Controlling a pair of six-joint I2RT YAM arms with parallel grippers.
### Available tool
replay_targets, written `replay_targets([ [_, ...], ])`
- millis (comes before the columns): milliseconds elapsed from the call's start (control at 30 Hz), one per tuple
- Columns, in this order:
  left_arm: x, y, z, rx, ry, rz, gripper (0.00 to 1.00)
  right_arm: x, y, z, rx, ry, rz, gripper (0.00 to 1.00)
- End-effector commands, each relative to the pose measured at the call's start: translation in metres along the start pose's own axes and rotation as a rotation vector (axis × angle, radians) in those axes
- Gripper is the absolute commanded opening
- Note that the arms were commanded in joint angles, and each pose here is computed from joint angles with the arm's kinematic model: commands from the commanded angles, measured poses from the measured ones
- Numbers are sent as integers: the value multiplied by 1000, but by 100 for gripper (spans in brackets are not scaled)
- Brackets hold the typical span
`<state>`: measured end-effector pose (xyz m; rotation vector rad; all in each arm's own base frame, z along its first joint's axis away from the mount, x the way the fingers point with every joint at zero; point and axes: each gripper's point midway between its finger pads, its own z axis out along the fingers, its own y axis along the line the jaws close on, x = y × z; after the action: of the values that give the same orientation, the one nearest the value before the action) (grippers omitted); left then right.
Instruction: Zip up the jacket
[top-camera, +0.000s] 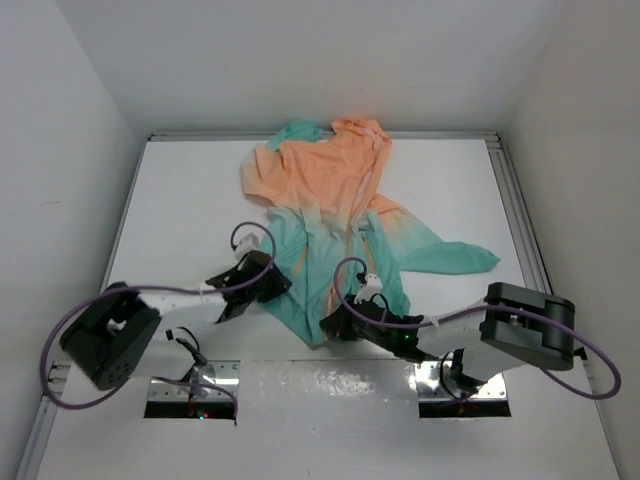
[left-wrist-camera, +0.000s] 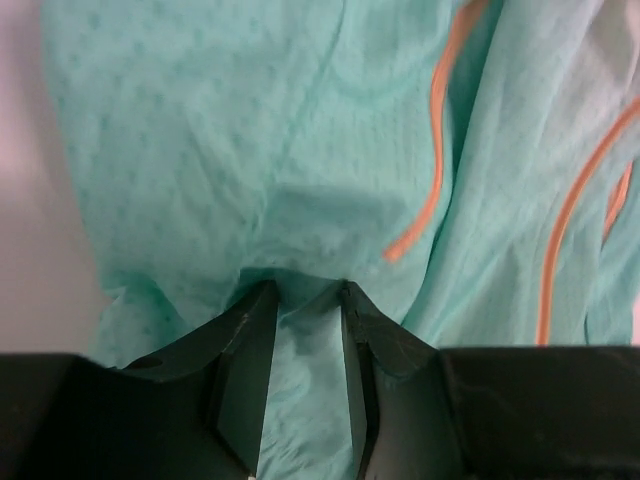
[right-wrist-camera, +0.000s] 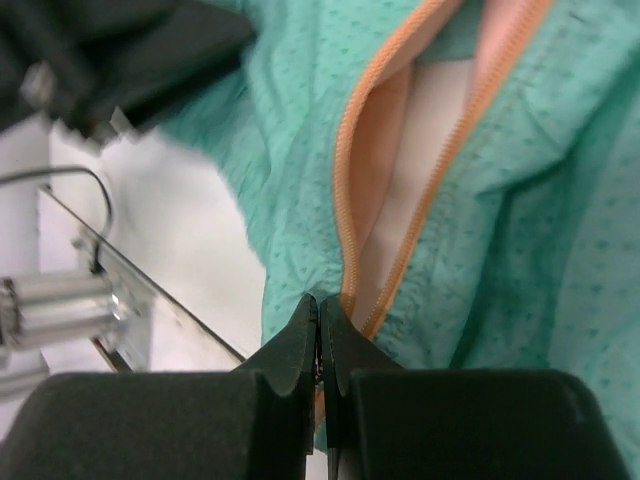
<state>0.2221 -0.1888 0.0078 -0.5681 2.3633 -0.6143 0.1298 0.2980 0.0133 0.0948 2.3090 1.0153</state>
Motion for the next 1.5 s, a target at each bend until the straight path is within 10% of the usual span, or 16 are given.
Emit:
replay_targets([
  [0,-40,-29,26,22,-18,129,30,-34,44,13,-97,-139,52,0],
  [167,-107,-129,63,149,-45,195,30,-65,39,28,-17,-287,140,0],
  [333,-121,-129,43,126,-88,299,31,-91,30,18,8,-404,189,0],
  [600,-80,-69,-38,153,-72,324,20,-69,15,19,-48,-286,235,0],
  [967,69,-104,-88,581,386,257,36,-63,8,9,-5,-237,78,0],
  [1167,80,-88,-91,586,369,23,39,-64,-2,7,18,-256,51,0],
  [1467,86,-109,-89,616,350,71,54,-61,6,9,-8,-228,20,0],
])
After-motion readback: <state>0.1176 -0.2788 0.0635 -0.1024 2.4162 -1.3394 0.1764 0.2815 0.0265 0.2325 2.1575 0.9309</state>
